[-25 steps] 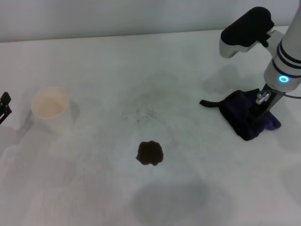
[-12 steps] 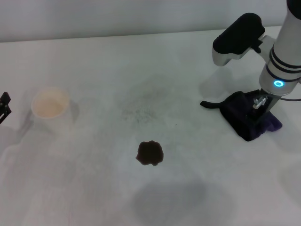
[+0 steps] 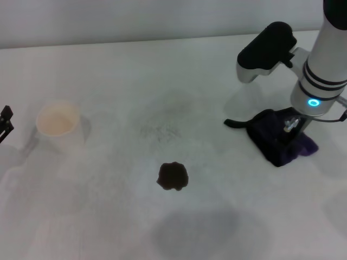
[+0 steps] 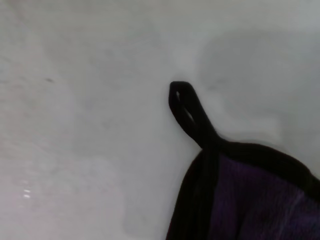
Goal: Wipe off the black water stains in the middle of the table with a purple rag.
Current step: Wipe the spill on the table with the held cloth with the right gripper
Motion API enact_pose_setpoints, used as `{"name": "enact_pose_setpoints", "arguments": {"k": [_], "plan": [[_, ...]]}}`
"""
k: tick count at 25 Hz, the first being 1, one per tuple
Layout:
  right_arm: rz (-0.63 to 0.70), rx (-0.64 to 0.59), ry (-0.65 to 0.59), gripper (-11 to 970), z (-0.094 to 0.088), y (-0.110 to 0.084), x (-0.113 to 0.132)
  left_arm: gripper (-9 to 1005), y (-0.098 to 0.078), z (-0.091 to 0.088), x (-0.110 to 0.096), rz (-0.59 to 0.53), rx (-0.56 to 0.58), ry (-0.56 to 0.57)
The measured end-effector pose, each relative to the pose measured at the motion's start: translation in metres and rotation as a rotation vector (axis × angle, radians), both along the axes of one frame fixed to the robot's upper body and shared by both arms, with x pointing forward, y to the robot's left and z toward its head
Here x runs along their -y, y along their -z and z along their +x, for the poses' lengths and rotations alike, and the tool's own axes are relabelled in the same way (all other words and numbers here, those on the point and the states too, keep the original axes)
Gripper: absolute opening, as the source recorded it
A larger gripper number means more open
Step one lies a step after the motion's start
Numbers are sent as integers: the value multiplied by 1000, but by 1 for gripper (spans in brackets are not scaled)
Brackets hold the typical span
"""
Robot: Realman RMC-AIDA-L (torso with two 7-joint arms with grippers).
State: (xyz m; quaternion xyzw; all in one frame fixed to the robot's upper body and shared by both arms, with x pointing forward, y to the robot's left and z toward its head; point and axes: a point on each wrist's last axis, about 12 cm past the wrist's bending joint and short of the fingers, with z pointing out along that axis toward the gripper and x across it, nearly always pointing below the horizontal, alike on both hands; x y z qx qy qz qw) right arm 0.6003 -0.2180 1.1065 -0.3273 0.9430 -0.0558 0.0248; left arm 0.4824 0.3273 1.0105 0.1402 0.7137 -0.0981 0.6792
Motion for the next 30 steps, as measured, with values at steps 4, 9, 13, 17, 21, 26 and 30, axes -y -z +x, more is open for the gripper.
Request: {"name": "enact_pose_setpoints", "arguments": {"k": [4,9,13,17,21,26,30], "plan": [[52,-6,-46,90,-5,-1,-16,876,-1,0,1,-1,6,5],[119,-12,-124,91,-13,-5,-42,875,-1,0,1,-3,10,7],[153,14,-207,88,-18,-9,-64,875,0,-2,2,-8,2,10],[180,43,-356,85,-27,-11,-97,876,4,-8,5,-25,-9,11],[204,41,-439,84,-35,-9,-112,876,7,-17,9,-72,-6,25],[216,11,-525,84,-54,2,-126,875,10,-26,9,-93,-10,19],[226,1,-575,84,-69,9,-131,874,15,-30,10,-99,-39,10]]}}
